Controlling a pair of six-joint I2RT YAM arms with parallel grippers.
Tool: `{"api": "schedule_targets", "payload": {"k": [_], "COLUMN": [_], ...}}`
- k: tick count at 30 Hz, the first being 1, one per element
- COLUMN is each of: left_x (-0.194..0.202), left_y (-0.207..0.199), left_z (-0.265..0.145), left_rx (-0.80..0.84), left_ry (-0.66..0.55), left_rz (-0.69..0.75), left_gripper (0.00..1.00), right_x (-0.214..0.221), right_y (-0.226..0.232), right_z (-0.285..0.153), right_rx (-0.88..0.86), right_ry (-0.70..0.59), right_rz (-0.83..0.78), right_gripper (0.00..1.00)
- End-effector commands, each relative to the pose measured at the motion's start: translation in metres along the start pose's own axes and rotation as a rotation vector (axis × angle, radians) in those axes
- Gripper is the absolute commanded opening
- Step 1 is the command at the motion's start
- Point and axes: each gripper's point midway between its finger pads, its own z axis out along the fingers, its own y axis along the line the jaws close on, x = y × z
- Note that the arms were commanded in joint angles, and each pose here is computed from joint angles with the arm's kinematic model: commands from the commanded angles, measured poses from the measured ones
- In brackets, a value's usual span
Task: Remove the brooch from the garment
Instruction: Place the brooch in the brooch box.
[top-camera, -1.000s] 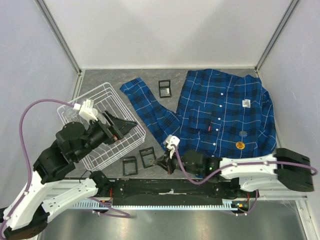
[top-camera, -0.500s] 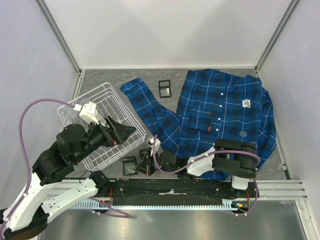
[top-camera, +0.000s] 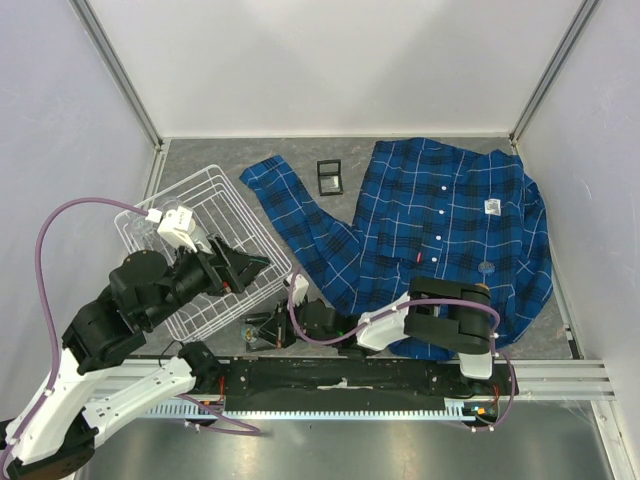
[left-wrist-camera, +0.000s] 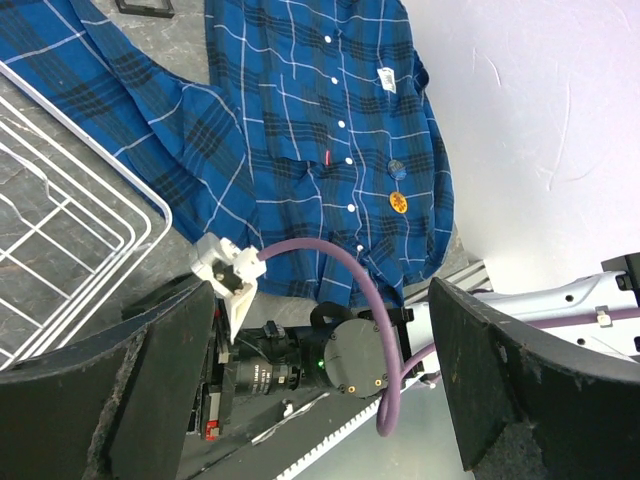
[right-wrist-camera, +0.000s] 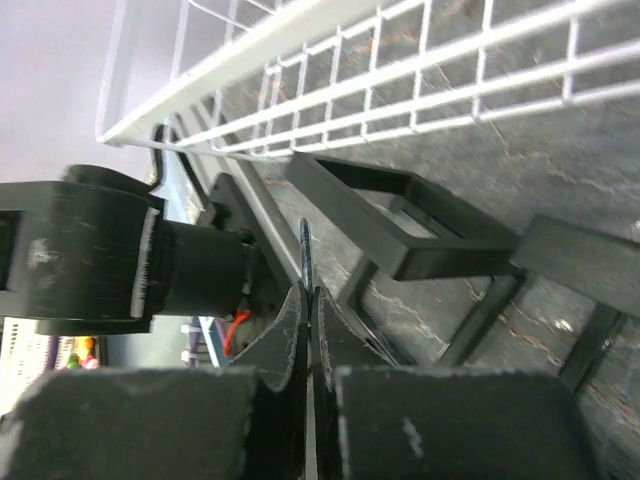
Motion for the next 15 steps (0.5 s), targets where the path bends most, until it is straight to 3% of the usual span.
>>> {"api": "schedule_targets", "payload": {"k": [1,15], "left_x": [-0.002,0.000], "left_y": [-0.001,-0.002], "left_z": [-0.001,0.000], "left_rx": [0.019,0.027], "left_ry": [-0.009,-0.004], "left_rz": [0.056,0.062], "left_gripper": [0.93,0.93], "right_x": [0.008,0.012], "right_y": [-0.005,-0.020], "right_z": [0.011,0.011], "right_rx": [0.052,0.126], "right_ry": [0.008,0.019], "right_rz": [0.013,0.002], "right_gripper": [0.00,0.05]}}
